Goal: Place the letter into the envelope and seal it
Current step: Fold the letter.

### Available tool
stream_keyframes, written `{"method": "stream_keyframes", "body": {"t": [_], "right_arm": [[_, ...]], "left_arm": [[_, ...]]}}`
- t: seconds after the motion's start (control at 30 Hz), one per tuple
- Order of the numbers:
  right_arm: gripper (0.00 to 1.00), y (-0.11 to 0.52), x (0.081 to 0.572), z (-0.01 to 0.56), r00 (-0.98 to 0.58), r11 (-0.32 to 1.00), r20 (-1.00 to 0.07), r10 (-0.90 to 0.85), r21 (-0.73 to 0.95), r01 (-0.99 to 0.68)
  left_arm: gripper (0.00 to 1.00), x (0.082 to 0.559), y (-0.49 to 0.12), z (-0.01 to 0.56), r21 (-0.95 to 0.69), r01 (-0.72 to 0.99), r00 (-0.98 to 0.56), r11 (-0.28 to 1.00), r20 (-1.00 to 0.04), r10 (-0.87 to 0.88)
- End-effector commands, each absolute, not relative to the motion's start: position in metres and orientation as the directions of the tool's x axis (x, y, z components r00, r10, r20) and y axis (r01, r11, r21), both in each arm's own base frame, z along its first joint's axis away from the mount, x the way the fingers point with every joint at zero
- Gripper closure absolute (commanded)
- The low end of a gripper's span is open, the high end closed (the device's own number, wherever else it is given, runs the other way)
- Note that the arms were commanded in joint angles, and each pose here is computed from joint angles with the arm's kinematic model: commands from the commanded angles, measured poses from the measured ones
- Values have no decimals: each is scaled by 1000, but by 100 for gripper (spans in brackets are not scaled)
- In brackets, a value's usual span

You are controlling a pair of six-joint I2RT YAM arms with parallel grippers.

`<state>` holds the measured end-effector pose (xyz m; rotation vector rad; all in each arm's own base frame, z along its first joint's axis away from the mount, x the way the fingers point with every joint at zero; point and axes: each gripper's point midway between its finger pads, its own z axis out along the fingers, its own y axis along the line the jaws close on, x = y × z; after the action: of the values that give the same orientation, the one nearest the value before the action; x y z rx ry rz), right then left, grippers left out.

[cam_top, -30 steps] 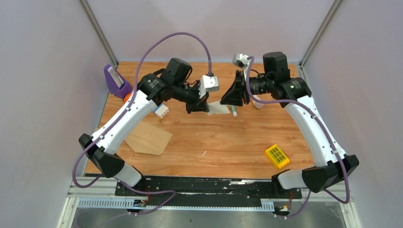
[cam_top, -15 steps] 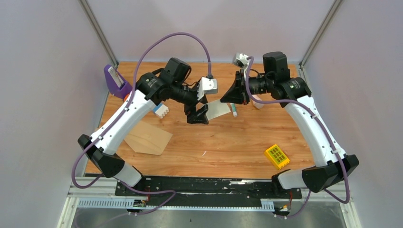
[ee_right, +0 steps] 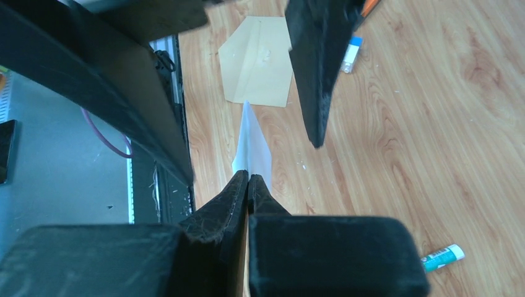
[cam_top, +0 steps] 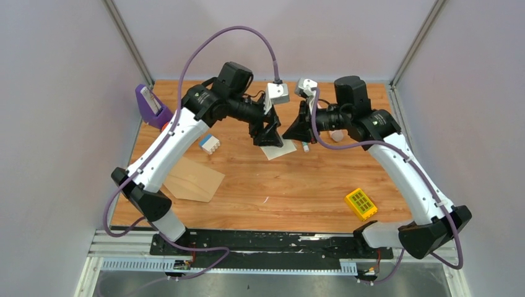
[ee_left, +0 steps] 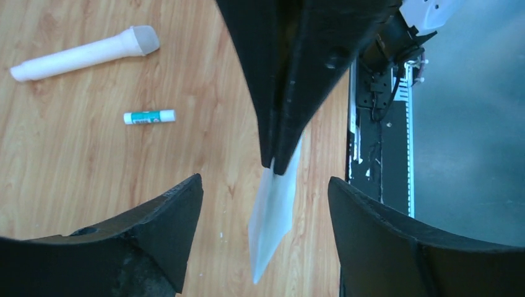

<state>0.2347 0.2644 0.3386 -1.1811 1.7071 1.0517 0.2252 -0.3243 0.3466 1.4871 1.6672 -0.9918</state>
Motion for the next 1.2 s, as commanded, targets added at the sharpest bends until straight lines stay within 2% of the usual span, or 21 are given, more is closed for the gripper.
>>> {"method": "stream_keyframes", "body": {"t": [0.0, 0.1, 0.23, 0.3, 0.37, 0.47, 0.53, 0.63, 0.7, 0.73, 0.77, 0.87, 0.9, 0.93, 1.07, 1.1, 1.13, 1.17], "right_arm": [[100, 262, 239, 361, -152, 241, -954, -260, 88, -967], [100, 262, 237, 365, -144, 239, -957, -253, 83, -968], [100, 261, 237, 366, -131, 241, -959, -252, 69, -968], [100, 260, 237, 368, -123, 242, -960, -251, 61, -968], [100, 260, 237, 370, -116, 247, -961, -250, 52, -968], [100, 257, 239, 374, -98, 264, -964, -248, 30, -964], [100, 255, 240, 377, -88, 277, -965, -247, 17, -961], [100, 251, 240, 382, -76, 288, -968, -240, 4, -958], [100, 249, 240, 385, -72, 294, -969, -235, -1, -956], [100, 249, 241, 385, -71, 296, -970, -234, -1, -955], [100, 248, 241, 387, -68, 298, -970, -232, -4, -954], [100, 245, 242, 389, -64, 305, -971, -229, -9, -952], [100, 244, 242, 389, -62, 306, -972, -228, -11, -952], [100, 243, 242, 391, -60, 308, -972, -226, -13, -951], [100, 238, 241, 396, -44, 315, -975, -218, -27, -949], [100, 237, 241, 397, -41, 318, -976, -216, -31, -948], [100, 236, 240, 398, -37, 318, -976, -214, -34, -947], [100, 235, 240, 399, -35, 319, -977, -212, -35, -947]], "left_arm": [[26, 230, -336, 354, -151, 987, -156, 47, -886, 436], [41, 231, -338, 347, -162, 986, -164, 42, -878, 451], [70, 230, -337, 342, -164, 986, -163, 38, -872, 462], [79, 230, -335, 340, -160, 986, -160, 40, -870, 467], [81, 229, -334, 340, -153, 987, -154, 41, -869, 470], [80, 227, -329, 339, -142, 989, -146, 46, -866, 479], [77, 226, -325, 337, -130, 990, -138, 51, -862, 487], [62, 223, -320, 335, -112, 992, -122, 50, -859, 497], [62, 221, -316, 333, -100, 994, -113, 54, -857, 503], [65, 220, -314, 331, -97, 994, -113, 58, -854, 509], [75, 219, -312, 332, -86, 995, -104, 58, -854, 510], [89, 217, -307, 329, -71, 996, -90, 56, -846, 525], [97, 217, -305, 328, -68, 996, -89, 60, -843, 530], [100, 216, -303, 327, -66, 996, -87, 59, -839, 536], [100, 215, -297, 322, -58, 996, -84, 65, -824, 560], [97, 215, -295, 321, -55, 996, -85, 69, -819, 567], [86, 215, -293, 321, -51, 996, -82, 70, -817, 571], [82, 215, -290, 321, -49, 996, -84, 76, -814, 575]]}}
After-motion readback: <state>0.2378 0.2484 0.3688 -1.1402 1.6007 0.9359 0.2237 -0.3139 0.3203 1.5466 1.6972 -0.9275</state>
